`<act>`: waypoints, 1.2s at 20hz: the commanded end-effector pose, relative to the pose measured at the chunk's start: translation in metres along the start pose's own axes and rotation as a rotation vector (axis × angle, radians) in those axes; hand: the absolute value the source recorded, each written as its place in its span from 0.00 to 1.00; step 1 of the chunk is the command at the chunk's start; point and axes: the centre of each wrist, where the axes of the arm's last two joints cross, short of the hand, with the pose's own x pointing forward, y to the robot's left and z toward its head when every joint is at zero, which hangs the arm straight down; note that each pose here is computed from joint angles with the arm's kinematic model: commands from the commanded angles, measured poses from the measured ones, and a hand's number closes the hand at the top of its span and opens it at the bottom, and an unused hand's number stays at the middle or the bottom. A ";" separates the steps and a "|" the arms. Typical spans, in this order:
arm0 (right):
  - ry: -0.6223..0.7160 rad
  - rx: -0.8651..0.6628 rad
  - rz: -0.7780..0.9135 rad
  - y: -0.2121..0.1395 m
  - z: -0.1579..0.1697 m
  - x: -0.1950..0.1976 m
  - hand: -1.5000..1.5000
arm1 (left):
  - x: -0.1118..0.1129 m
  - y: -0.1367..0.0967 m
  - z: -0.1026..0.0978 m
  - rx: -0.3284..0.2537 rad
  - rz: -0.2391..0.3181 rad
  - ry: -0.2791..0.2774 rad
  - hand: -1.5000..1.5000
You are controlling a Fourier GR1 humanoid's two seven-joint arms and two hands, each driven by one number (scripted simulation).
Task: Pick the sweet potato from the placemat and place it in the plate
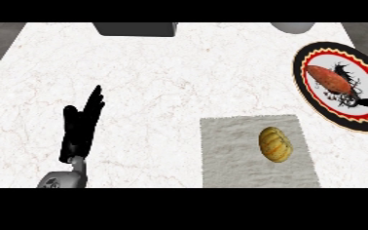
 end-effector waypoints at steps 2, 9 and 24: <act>0.026 -0.041 0.051 0.028 -0.006 -0.004 0.00 | -0.004 0.002 0.003 0.005 0.001 -0.010 0.50; 0.049 -0.082 0.093 0.009 0.010 -0.015 0.00 | -0.004 0.009 0.012 -0.009 0.005 -0.004 0.50; 0.094 -0.152 0.126 -0.048 0.054 -0.030 0.00 | -0.015 -0.018 0.000 -0.016 0.017 0.001 0.50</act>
